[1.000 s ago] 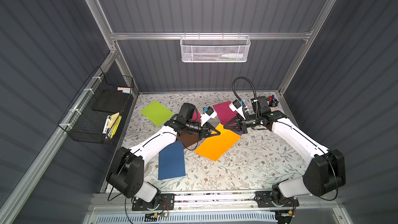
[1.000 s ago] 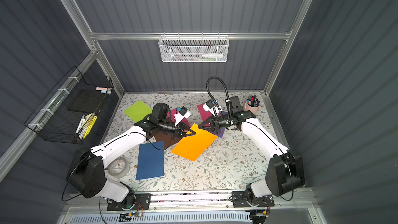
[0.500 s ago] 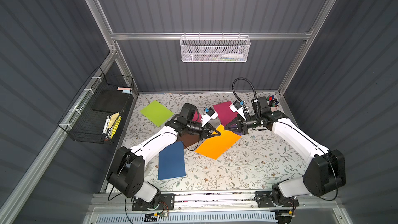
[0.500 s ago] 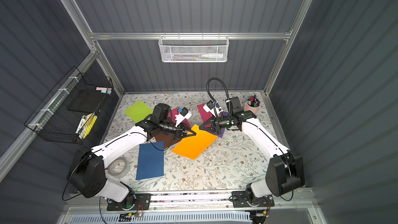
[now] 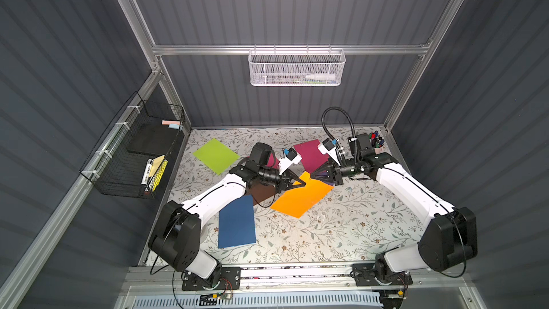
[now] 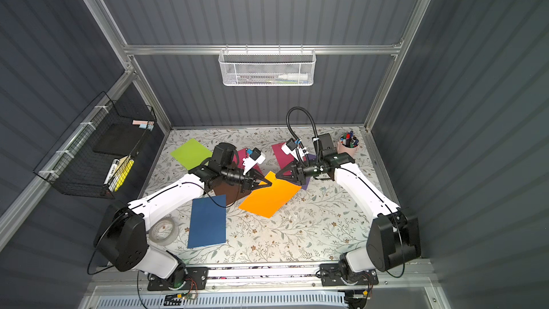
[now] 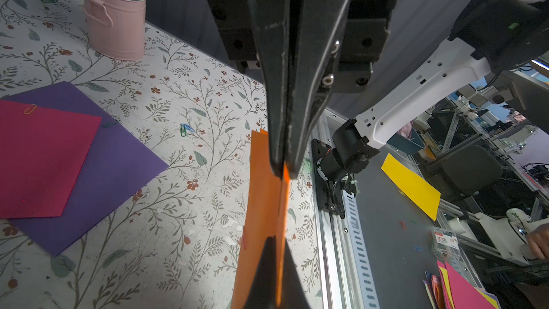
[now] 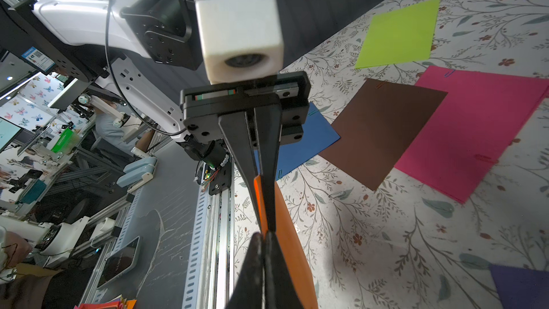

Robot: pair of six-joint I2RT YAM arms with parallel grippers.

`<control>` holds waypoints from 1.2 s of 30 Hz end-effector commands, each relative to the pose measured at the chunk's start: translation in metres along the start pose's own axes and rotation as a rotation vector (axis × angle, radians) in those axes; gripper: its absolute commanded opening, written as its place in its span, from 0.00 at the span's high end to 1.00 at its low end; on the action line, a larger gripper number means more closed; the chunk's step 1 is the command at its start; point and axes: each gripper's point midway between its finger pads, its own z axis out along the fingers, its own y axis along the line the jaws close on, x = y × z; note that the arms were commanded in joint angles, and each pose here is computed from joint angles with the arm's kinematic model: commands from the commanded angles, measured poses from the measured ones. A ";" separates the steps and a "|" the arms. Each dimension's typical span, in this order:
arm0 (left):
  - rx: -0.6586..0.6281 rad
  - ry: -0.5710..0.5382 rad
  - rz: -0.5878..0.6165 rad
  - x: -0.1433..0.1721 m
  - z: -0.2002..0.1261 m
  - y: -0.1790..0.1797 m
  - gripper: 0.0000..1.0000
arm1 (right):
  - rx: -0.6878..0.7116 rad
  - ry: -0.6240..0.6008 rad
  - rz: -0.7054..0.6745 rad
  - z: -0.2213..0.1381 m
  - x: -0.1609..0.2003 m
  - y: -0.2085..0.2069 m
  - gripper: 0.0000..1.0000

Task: Unclip the paperclips from the documents
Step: Remove the paper clip from the document, then place the paper clip at the center of the board.

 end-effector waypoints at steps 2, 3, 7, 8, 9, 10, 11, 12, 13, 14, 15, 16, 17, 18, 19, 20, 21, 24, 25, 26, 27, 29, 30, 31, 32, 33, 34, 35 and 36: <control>-0.033 0.062 -0.080 0.024 0.004 0.013 1.00 | 0.011 -0.044 -0.059 -0.013 -0.012 0.006 0.95; -0.032 0.062 -0.081 0.024 0.004 0.013 1.00 | 0.014 -0.044 -0.059 -0.014 -0.012 0.006 0.95; -0.032 0.061 -0.081 0.024 0.004 0.012 1.00 | 0.027 -0.044 -0.057 -0.015 -0.012 0.004 0.94; -0.035 0.061 -0.082 0.024 0.003 0.013 1.00 | 0.032 -0.045 -0.053 -0.016 -0.012 0.003 0.94; -0.033 0.061 -0.083 0.024 0.003 0.012 1.00 | 0.037 -0.046 -0.052 -0.017 -0.013 0.002 0.94; -0.035 0.061 -0.083 0.024 0.003 0.012 1.00 | 0.038 -0.049 -0.050 -0.017 -0.013 0.001 0.94; -0.037 0.064 -0.086 0.025 0.004 0.013 1.00 | 0.037 -0.052 -0.053 -0.018 -0.014 0.002 0.94; -0.037 0.063 -0.086 0.025 0.003 0.013 1.00 | 0.038 -0.054 -0.052 -0.019 -0.015 0.002 0.94; -0.039 0.064 -0.088 0.025 0.004 0.014 1.00 | 0.036 -0.056 -0.053 -0.019 -0.015 0.002 0.94; -0.040 0.066 -0.090 0.026 0.004 0.014 1.00 | 0.033 -0.058 -0.054 -0.019 -0.016 0.003 0.93; -0.040 0.066 -0.091 0.026 0.004 0.015 1.00 | 0.033 -0.059 -0.056 -0.019 -0.016 0.004 0.93; -0.041 0.067 -0.093 0.027 0.004 0.015 1.00 | 0.031 -0.060 -0.056 -0.020 -0.016 0.004 0.92; -0.042 0.068 -0.093 0.027 0.004 0.016 1.00 | 0.030 -0.061 -0.061 -0.020 -0.016 0.005 0.92; -0.041 0.067 -0.091 0.026 0.004 0.015 1.00 | 0.034 -0.060 -0.060 -0.020 -0.016 0.004 0.93; -0.041 0.067 -0.092 0.026 0.004 0.016 1.00 | 0.040 -0.059 -0.054 -0.020 -0.015 0.003 0.93; -0.041 0.068 -0.092 0.026 0.005 0.016 1.00 | 0.044 -0.060 -0.054 -0.021 -0.015 0.002 0.93; -0.042 0.069 -0.092 0.026 0.005 0.016 1.00 | 0.049 -0.060 -0.051 -0.022 -0.015 0.001 0.94; -0.042 0.071 -0.092 0.025 0.004 0.015 1.00 | 0.129 -0.054 -0.012 -0.026 -0.014 -0.013 0.98; -0.041 0.071 -0.090 0.024 0.004 0.015 1.00 | 0.196 -0.045 0.022 -0.030 -0.011 -0.026 1.00; -0.042 0.070 -0.087 0.022 0.003 0.014 1.00 | 0.260 -0.037 0.069 -0.035 -0.006 -0.038 1.00; -0.041 0.066 -0.082 0.020 0.003 0.012 1.00 | 0.306 -0.039 0.119 -0.040 -0.001 -0.048 1.00; -0.045 0.053 -0.064 0.011 0.000 0.009 1.00 | 0.408 -0.051 0.255 -0.051 0.018 -0.070 1.00; -0.050 0.046 -0.055 0.007 -0.001 0.008 1.00 | 0.461 -0.063 0.287 -0.057 0.024 -0.080 1.00; -0.055 0.037 -0.047 0.002 -0.003 0.007 1.00 | 0.545 -0.068 0.359 -0.065 0.039 -0.092 1.00; -0.056 0.030 -0.037 -0.002 -0.004 0.005 1.00 | 0.620 -0.069 0.433 -0.074 0.056 -0.102 1.00; -0.064 0.025 -0.033 -0.004 -0.006 0.005 1.00 | 0.674 -0.072 0.494 -0.080 0.071 -0.108 1.00; -0.068 0.020 -0.028 -0.006 -0.006 0.004 1.00 | 0.737 -0.078 0.554 -0.088 0.088 -0.116 1.00; -0.073 0.014 -0.020 -0.009 -0.007 0.004 1.00 | 0.779 -0.072 0.615 -0.092 0.106 -0.119 1.00; -0.081 0.006 -0.017 -0.011 -0.008 0.004 1.00 | 0.817 -0.060 0.664 -0.096 0.120 -0.122 1.00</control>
